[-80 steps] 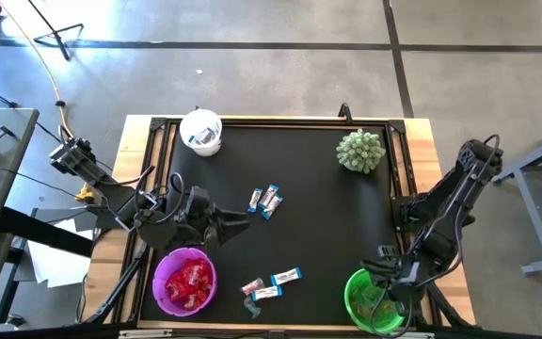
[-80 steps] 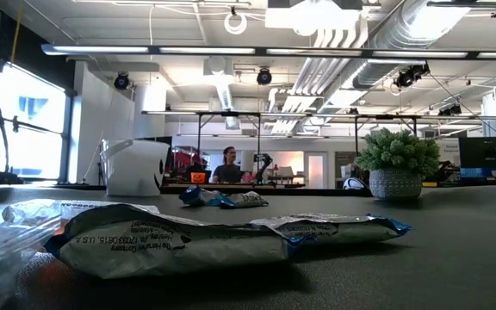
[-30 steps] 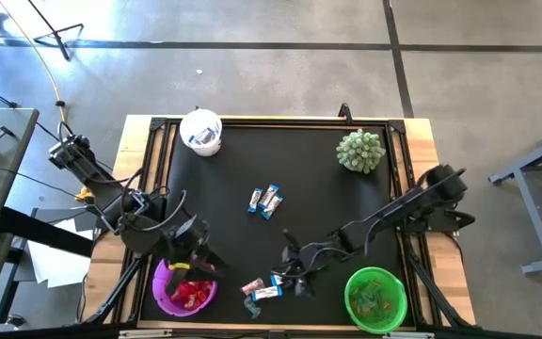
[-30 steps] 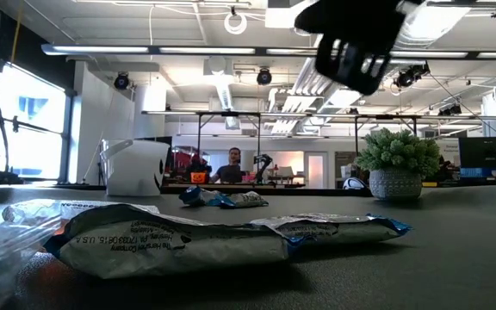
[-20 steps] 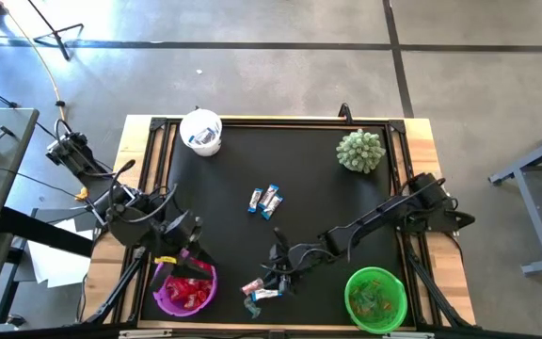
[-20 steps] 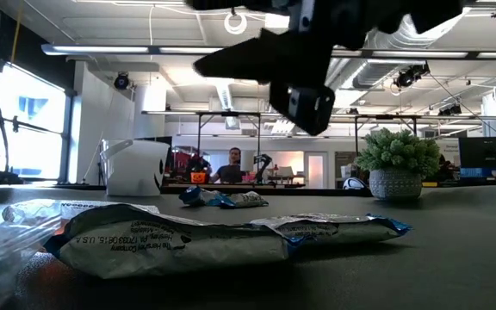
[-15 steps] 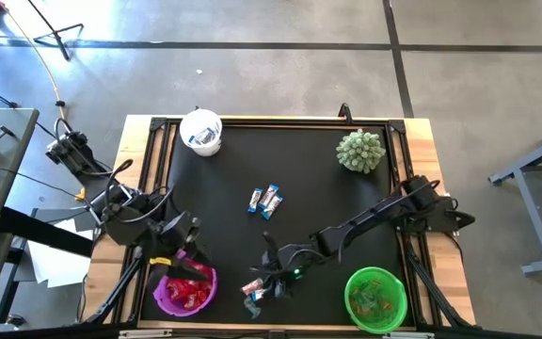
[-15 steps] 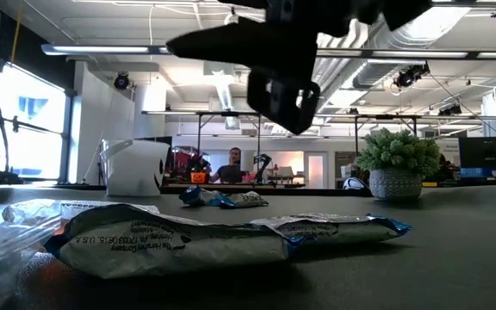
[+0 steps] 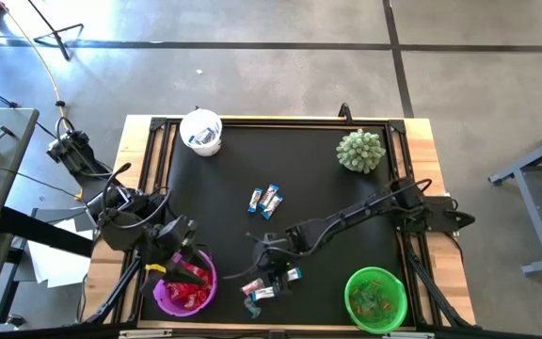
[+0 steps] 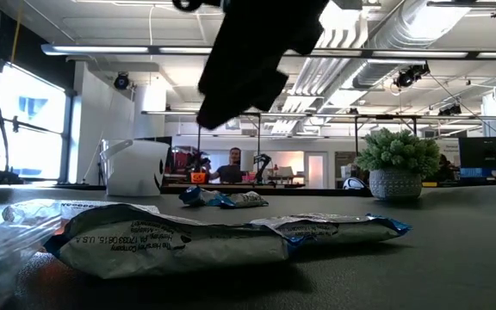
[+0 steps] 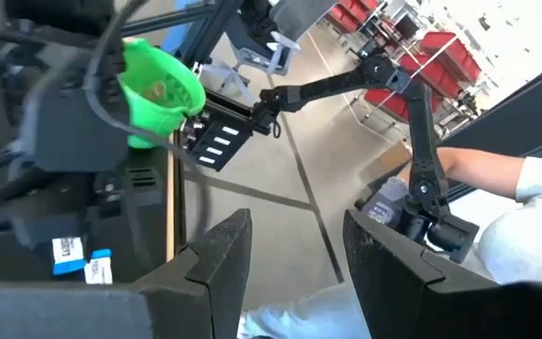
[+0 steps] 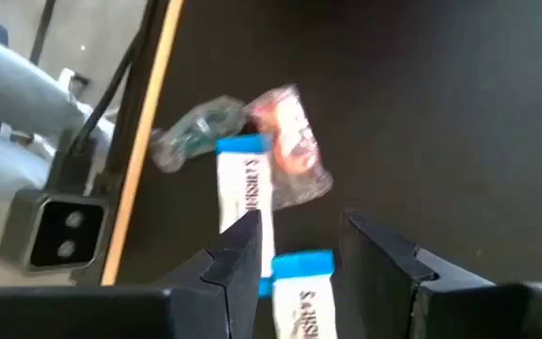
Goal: Sort candy
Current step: Put the orange gummy into the green bucket
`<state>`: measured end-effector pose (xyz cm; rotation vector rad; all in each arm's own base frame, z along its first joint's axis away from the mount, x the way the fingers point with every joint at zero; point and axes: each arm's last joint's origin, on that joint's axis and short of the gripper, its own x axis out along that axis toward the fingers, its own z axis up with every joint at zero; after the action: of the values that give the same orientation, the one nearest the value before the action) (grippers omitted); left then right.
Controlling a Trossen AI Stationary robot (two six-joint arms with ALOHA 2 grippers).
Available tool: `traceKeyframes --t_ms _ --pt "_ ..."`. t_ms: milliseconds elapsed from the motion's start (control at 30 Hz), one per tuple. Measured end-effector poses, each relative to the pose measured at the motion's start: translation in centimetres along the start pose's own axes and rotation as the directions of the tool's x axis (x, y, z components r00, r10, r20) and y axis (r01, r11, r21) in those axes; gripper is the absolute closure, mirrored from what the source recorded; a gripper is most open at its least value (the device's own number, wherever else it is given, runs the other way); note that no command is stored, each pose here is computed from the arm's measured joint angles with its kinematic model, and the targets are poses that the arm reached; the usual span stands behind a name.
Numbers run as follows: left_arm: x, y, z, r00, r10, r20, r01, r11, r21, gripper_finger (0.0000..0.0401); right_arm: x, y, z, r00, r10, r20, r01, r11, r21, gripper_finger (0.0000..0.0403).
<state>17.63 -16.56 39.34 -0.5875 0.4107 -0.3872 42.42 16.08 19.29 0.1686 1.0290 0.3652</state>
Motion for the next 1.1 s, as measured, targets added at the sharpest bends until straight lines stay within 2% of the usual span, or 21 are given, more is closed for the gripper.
traceKeyframes --t_ms 233,433,1000,1100 --pt "-0.1 -0.2 -0.3 1.0 -0.004 -0.011 0.004 1.0 -0.001 0.0243 1.3 -1.8 0.2 1.0 0.031 0.002 -0.031 0.999 0.042 0.0265" --pt "-0.1 -0.2 -0.2 1.0 -0.002 -0.009 0.002 1.0 -0.005 0.0243 2.9 -2.0 0.5 0.993 0.101 0.057 -0.102 0.995 0.023 0.0265" --pt "-0.1 -0.1 -0.3 1.0 0.0 -0.012 0.0 1.0 -0.004 0.0243 6.4 -2.5 -0.3 0.989 0.123 0.081 -0.126 0.991 0.038 0.0265" --pt "-0.1 -0.1 -0.3 1.0 0.0 -0.012 0.0 1.0 -0.004 0.0243 6.9 -2.5 -0.4 0.987 0.139 0.077 -0.144 0.987 0.074 0.0265"
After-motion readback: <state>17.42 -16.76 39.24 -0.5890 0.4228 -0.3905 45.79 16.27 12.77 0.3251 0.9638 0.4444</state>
